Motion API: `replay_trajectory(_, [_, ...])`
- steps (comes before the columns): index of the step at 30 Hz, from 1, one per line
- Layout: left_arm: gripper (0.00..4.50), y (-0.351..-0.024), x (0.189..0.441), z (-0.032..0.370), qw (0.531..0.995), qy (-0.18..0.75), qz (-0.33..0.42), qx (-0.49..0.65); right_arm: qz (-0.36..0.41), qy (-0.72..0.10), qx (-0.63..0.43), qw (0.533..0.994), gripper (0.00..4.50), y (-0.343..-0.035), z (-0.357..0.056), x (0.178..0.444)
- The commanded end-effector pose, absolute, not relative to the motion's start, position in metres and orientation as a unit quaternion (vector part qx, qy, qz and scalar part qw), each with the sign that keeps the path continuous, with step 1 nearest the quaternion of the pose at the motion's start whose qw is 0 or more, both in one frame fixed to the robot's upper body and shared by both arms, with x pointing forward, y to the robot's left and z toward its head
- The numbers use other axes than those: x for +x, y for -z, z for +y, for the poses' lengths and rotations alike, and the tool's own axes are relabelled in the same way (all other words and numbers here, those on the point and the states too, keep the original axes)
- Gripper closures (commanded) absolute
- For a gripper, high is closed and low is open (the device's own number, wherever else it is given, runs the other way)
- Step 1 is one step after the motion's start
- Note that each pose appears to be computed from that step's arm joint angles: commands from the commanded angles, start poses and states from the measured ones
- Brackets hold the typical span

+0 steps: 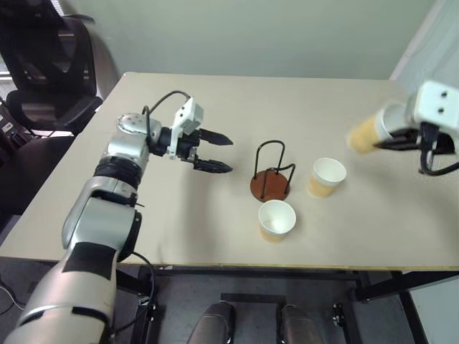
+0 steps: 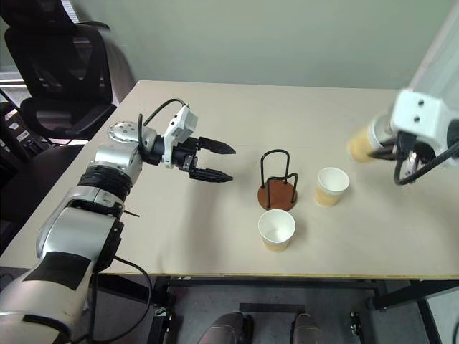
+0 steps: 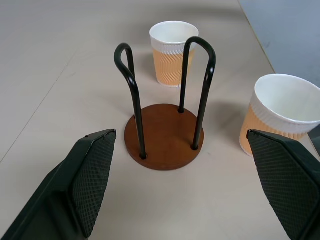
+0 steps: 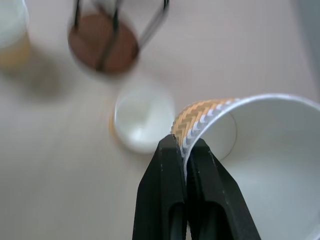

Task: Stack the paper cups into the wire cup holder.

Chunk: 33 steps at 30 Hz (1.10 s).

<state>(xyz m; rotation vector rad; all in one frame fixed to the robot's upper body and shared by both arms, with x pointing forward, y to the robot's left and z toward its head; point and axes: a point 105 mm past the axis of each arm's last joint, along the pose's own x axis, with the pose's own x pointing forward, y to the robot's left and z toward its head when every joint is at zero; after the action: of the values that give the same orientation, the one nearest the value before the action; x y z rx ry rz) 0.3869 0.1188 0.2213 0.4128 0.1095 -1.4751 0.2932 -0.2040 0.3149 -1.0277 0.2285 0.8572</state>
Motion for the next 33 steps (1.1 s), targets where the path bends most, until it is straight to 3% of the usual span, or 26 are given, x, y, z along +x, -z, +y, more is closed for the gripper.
replay_trajectory(1, [0.0, -0.237, 0.386, 0.117, 0.711, 0.674, 0.027, 0.198, 0.079, -0.409, -0.469, 0.778, 4.45, -0.327, -0.184, 0.294])
replay_trajectory(5, [0.0, -0.237, 0.386, 0.113, 0.708, 0.677, 0.025, 0.197, 0.046, -0.436, -0.465, 0.769, 4.45, -0.336, -0.155, 0.301])
replay_trajectory(15, [0.0, -0.237, 0.385, 0.114, 0.709, 0.677, 0.023, 0.197, 0.038, -0.506, -0.442, 0.739, 4.45, -0.314, -0.11, 0.308])
replay_trajectory(33, [0.0, -0.235, 0.385, 0.118, 0.711, 0.675, 0.025, 0.194, 0.081, -0.545, -0.44, 0.709, 4.45, -0.275, -0.103, 0.306])
